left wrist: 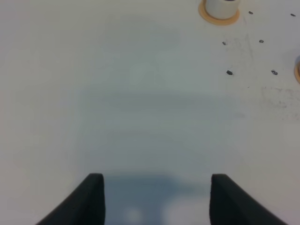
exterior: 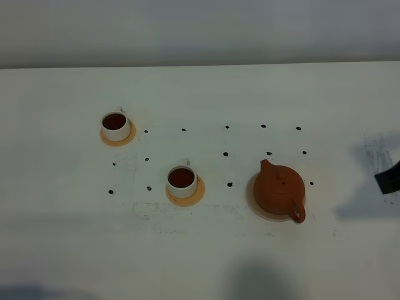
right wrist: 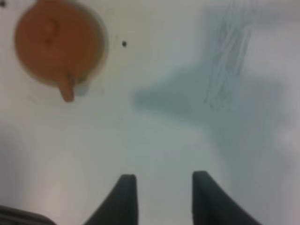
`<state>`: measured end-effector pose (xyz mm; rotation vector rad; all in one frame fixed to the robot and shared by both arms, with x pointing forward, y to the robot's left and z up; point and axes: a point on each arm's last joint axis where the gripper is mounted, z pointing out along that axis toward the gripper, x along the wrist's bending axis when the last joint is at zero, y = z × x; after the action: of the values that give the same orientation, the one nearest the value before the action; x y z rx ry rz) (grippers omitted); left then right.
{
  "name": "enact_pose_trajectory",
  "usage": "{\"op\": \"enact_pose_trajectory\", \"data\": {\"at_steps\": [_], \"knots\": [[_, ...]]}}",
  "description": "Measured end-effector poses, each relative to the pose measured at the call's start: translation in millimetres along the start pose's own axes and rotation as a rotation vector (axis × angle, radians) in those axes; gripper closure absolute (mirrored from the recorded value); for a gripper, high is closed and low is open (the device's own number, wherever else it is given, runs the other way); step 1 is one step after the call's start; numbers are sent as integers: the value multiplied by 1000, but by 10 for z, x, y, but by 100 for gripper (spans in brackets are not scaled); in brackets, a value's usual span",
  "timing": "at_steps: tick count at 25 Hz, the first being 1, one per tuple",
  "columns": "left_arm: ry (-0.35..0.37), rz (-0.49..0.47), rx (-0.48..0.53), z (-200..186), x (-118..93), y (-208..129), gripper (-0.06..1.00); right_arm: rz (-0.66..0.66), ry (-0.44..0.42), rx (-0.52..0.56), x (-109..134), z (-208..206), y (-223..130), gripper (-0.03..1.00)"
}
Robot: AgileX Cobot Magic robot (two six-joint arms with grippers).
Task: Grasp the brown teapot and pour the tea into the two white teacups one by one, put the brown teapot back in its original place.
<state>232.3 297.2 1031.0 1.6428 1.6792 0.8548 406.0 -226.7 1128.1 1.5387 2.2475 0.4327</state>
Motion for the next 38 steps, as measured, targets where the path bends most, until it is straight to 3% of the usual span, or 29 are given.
{"op": "enact_pose_trajectory", "data": {"at_steps": [10, 16, 22, 38], "knots": [[0, 0, 0, 0, 0, 0, 47, 31, 45, -91, -46, -243, -356, 82], [0, 0, 0, 0, 0, 0, 47, 125, 72, -128, -127, -260, -935, 83], [0, 0, 0, 0, 0, 0, 47, 117, 58, -167, -133, -220, -1266, 83], [0, 0, 0, 0, 0, 0, 47, 150, 63, -255, -25, 52, -1632, 83]]}}
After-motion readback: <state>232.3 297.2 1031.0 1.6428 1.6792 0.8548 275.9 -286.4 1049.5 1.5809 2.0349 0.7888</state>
